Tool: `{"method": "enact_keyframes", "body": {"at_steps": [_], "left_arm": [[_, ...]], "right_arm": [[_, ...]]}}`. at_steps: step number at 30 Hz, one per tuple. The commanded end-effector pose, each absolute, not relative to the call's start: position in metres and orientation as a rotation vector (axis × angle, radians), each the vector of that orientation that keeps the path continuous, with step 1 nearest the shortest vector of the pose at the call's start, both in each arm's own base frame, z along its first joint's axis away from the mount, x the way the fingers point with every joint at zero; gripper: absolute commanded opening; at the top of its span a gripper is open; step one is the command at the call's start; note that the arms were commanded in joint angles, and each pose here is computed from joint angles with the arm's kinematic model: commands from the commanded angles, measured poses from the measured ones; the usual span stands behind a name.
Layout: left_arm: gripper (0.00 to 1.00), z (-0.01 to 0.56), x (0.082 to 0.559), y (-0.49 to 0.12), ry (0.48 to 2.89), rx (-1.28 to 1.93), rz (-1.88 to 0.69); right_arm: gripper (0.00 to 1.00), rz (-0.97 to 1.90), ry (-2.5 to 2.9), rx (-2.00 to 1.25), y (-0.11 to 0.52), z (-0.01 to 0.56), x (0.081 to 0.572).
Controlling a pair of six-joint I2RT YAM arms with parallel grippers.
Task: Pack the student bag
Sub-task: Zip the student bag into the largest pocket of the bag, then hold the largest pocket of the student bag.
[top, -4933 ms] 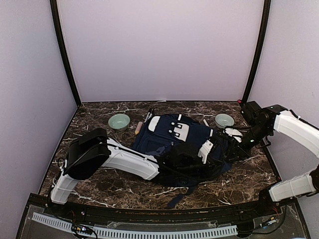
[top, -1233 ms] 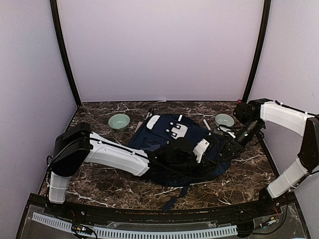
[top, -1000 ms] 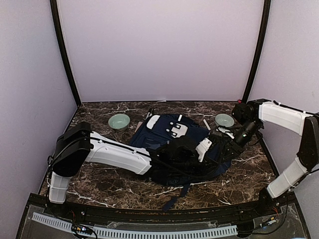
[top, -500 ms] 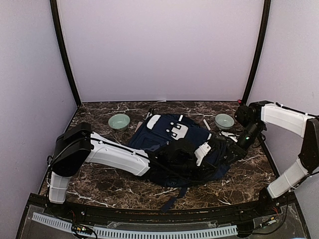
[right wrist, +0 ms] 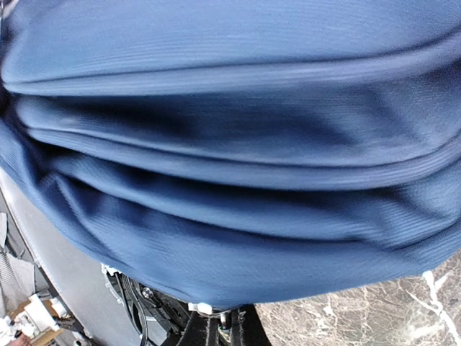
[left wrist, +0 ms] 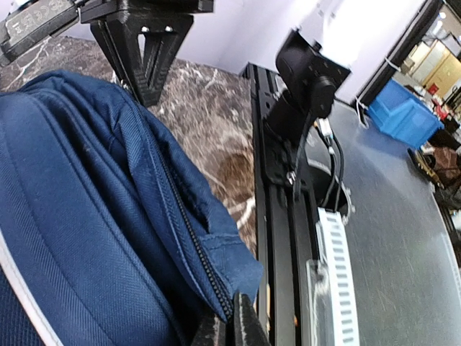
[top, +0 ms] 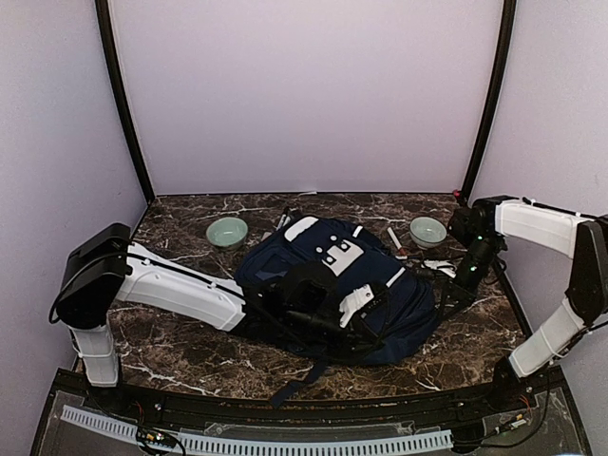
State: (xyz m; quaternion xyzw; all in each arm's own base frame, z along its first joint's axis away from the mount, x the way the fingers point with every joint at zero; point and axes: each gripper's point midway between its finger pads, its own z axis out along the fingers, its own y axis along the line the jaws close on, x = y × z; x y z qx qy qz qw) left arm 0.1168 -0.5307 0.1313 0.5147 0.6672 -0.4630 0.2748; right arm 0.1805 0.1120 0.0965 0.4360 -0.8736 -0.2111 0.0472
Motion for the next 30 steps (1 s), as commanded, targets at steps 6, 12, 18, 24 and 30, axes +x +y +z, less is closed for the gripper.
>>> {"method": "enact_keyframes", "body": {"at_steps": [6,12,18,24,30], "left_arm": [[0.0,0.108,0.082,-0.436,1.961,1.579,-1.019],[0.22,0.096,0.087,-0.38,2.098,1.572,-0.785],[0.5,0.148,0.091,-0.404,1.894,1.509,-0.729],[0.54,0.172,0.093,-0.464,1.749,1.432,-0.837],[0.55,0.161,0.109,-0.501,1.739,1.372,-0.812]], "right_arm": [[0.0,-0.408,-2.72,1.362,0.092,0.075,0.215],[0.0,-0.464,-2.637,1.559,0.147,0.073,0.206],[0.0,-0.696,-2.498,1.764,0.214,0.098,0.178],[0.0,-0.798,-2.415,1.814,0.234,0.104,0.159],[0.0,-0.91,-2.355,1.85,0.252,0.115,0.145]]}}
